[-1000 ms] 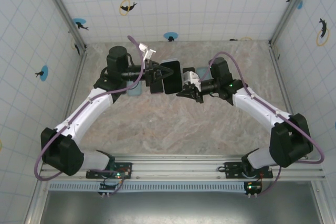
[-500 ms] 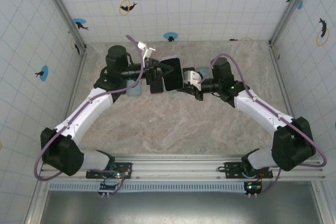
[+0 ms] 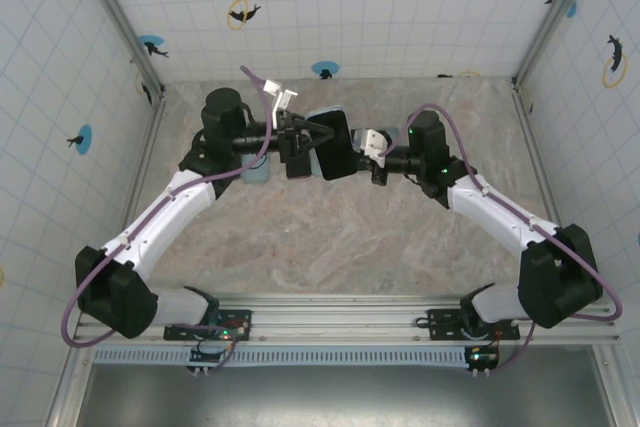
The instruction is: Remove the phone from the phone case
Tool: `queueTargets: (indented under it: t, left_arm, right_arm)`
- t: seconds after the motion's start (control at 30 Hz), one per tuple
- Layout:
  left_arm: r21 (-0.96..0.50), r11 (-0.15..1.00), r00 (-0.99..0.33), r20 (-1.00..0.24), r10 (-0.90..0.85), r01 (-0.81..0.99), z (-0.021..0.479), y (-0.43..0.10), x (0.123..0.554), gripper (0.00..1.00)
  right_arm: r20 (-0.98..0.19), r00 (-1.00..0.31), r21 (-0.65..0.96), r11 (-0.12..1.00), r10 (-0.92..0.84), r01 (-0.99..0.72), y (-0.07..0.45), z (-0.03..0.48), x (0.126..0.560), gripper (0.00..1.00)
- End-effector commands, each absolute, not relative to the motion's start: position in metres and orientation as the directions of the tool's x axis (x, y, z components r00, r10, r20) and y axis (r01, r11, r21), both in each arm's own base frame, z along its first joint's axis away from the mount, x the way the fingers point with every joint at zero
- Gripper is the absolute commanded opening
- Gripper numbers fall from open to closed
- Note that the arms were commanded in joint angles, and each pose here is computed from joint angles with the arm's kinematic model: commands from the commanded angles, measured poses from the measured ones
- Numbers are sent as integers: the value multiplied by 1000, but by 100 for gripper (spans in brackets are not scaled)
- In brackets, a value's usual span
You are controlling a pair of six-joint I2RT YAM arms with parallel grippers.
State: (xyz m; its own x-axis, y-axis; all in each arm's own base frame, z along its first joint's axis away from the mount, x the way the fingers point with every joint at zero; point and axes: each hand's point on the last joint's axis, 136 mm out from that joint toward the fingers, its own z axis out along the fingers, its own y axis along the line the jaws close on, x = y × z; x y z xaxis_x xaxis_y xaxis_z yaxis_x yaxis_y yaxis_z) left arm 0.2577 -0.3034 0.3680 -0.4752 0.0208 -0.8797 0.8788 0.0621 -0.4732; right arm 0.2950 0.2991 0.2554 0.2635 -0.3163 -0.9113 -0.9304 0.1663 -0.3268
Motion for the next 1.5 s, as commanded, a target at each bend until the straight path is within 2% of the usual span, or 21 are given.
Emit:
queueTargets:
  t: [0.0, 0.17, 0.3, 0.4, 0.47, 0.6, 0.73, 0.8, 0.93, 1.47]
  left_arm:
    - [-692, -51, -673, -714, 194, 720, 334, -312, 213, 0]
    - [-689, 18, -686, -718, 113, 724, 341, -304, 236, 0]
    - [-704, 72, -708, -703, 70, 707, 338, -301, 250, 0]
    - [-737, 106, -739, -674, -30, 668, 344, -292, 269, 0]
    - [-764, 109, -757, -645, -106, 636, 349, -287, 278, 0]
    - [-820, 104, -796, -572, -199, 563, 346, -284, 290, 0]
    - [-845, 65, -797, -525, -299, 532, 357, -278, 296, 0]
    - [-847, 50, -794, -515, -322, 529, 362, -277, 299, 0]
    - [-856, 36, -796, -494, -350, 515, 364, -276, 302, 0]
    - [-861, 21, -801, -482, -355, 508, 360, -277, 305, 0]
  right_arm:
    - [-874, 471, -485, 276, -119, -830, 292, 348, 296, 0]
    - [-915, 400, -399, 268, -53, -877, 285, 349, 283, 4]
    - [-956, 292, -289, 239, -22, -927, 283, 343, 273, 9]
    - [-989, 145, -144, 346, -25, -927, 269, 337, 292, 14]
    - [-998, 27, -3, 416, 51, -909, 253, 338, 303, 20]
    - [-943, -252, 325, 447, 215, -834, 236, 328, 314, 32]
    - [-815, -454, 572, 375, 359, -730, 229, 310, 309, 34]
    - [-766, -513, 634, 325, 388, -702, 229, 304, 302, 34]
    - [-714, -575, 687, 242, 400, -685, 238, 302, 288, 34]
    - [-703, -620, 695, 151, 348, -703, 262, 301, 271, 33]
